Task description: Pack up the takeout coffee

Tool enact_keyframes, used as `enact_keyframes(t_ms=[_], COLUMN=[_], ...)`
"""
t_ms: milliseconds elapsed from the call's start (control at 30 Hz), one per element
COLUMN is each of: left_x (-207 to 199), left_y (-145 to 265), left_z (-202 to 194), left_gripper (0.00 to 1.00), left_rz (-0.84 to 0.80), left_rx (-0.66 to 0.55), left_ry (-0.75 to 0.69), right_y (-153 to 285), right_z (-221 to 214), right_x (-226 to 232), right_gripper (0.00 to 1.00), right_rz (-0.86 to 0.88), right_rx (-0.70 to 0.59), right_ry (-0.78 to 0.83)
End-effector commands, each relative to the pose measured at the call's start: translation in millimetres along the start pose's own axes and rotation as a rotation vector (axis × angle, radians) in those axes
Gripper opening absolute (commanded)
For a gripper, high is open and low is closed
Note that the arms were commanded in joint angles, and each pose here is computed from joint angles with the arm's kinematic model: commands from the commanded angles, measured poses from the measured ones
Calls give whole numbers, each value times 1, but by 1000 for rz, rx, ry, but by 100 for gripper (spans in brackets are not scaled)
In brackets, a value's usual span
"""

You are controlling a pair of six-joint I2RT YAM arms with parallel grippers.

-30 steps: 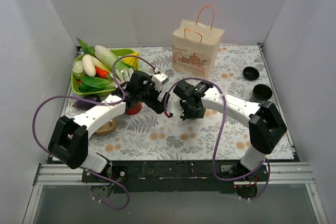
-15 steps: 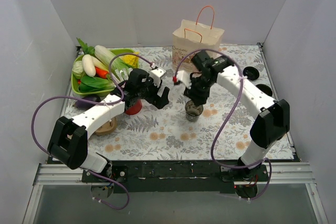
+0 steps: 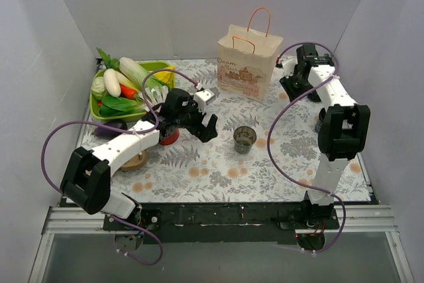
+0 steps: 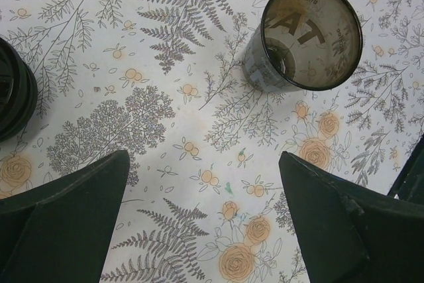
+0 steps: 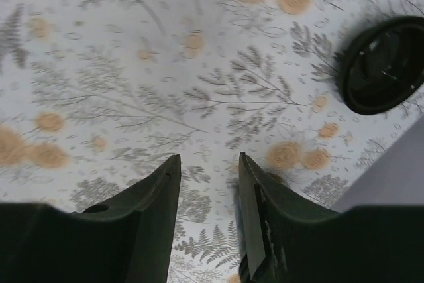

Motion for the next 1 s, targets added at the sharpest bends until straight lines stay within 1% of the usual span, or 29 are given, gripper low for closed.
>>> enact_keyframes(t_ms=[0, 167, 200, 333, 367, 400, 633, 967], left_x=[-3, -3, -3, -3, -2, -2, -2, -2], left_y=[6, 4, 2, -1, -1, -2, -5, -9], left_z=[10, 9, 7, 6, 6, 7, 4, 0], left_gripper=[98, 98, 98, 98, 98, 98, 98, 98], left_rz=[-10, -13, -16, -22, -21, -22, -24, -35], left_rx=[-33, -28, -21, -18, -15, -17, -4, 11], left_ry=[-2, 9, 15, 26, 30, 31, 44, 64], right_y=[-9, -25, -32, -41, -42, -51, -72, -84], right_z=[10, 8, 6, 19, 15, 11, -2, -2], right_x=[-55, -88, -92, -102, -115, -118, -135, -147], right_gripper=[48, 49, 49, 50, 50, 50, 48, 46], right_rz=[-171, -273, -278, -296, -307, -301, -305, -307], right_rx=[0, 35, 48, 33, 38, 59, 112, 111], right_ry=[-82, -113, -117, -122, -147, -150, -161, -169])
Point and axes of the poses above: each gripper's point midway between its finger pads, its own y axis back along the fingers, its own x axis along the line the jaws close on, z = x × y, the point moved 1 cm from there along y, back along the fingers, and after that the axes turned 11 degrees about -y, right-handed, at the moved point
